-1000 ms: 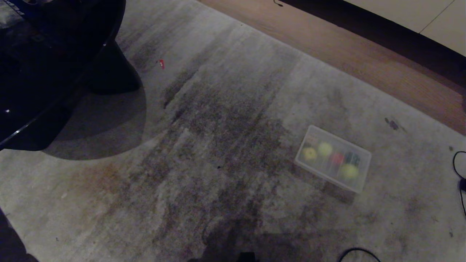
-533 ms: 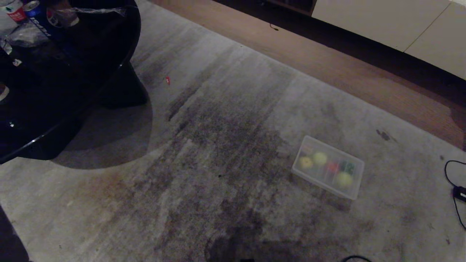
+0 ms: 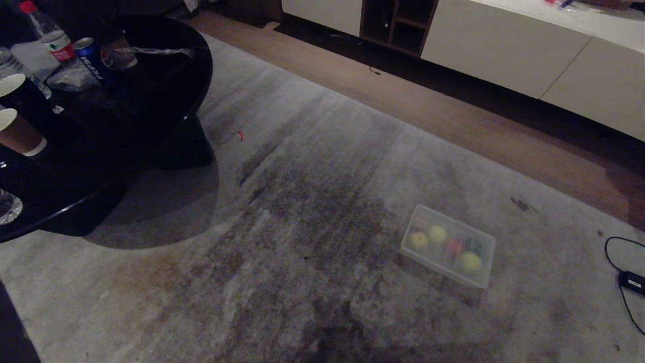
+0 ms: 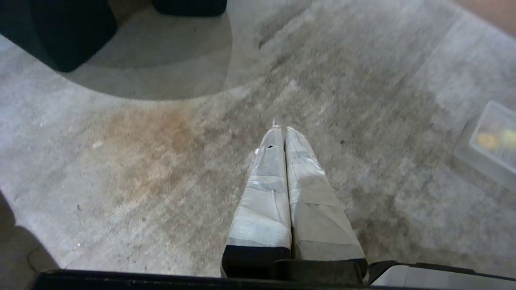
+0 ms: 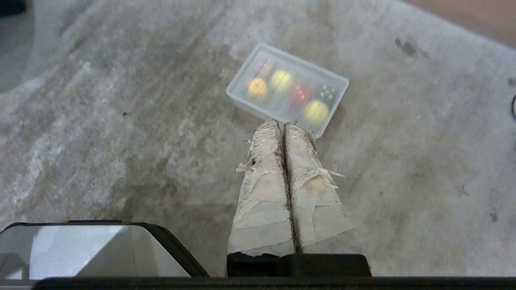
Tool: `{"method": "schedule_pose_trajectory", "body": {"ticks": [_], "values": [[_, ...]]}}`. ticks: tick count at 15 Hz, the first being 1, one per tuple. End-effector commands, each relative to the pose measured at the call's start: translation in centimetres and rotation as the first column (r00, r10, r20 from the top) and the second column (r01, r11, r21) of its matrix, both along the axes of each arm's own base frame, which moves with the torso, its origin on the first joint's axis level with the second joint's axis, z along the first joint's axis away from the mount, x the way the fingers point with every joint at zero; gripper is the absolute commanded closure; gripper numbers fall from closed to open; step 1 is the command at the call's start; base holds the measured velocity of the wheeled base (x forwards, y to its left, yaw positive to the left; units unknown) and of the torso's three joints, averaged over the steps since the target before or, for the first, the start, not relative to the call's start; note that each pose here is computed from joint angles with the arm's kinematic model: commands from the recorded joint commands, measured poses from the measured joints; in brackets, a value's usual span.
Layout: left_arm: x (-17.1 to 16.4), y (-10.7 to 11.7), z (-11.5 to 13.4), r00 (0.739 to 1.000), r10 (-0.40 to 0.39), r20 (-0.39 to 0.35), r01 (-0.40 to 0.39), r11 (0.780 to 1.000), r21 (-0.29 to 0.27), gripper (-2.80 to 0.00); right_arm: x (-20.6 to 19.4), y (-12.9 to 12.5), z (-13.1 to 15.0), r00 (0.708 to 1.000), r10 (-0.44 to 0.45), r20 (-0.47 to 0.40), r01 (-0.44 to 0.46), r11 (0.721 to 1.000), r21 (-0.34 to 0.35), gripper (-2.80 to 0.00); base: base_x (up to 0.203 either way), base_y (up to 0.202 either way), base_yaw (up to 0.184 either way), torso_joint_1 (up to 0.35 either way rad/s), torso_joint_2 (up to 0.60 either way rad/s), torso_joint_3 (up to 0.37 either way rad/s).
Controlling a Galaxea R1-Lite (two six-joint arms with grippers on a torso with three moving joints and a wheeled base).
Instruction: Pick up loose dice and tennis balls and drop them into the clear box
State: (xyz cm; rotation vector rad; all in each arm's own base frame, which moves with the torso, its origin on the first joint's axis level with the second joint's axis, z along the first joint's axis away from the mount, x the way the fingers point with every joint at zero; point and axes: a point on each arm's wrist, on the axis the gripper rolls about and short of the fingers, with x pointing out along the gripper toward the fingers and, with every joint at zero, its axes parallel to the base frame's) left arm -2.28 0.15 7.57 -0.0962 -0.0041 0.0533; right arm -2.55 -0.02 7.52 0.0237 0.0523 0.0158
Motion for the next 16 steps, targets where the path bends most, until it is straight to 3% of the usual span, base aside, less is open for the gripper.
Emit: {"method": "schedule_pose_trajectory", "body": {"ticks": [1, 16], "values": [[0.02, 0.0, -0.03, 1.0, 0.0, -0.001, 0.0, 1.0, -0.002, 0.0, 0.01, 0.0, 0.01, 1.0, 0.002, -0.002, -0.002, 1.0, -0.001, 0.0, 0.0, 0.0, 0.0, 0.003, 0.0, 0.202], [0.02, 0.0, -0.03, 1.0, 0.0, -0.002, 0.0, 1.0, 0.001, 0.0, 0.01, 0.0, 0.01, 1.0, 0.002, -0.002, -0.002, 1.0, -0.002, 0.0, 0.0, 0.0, 0.0, 0.002, 0.0, 0.201]]}}
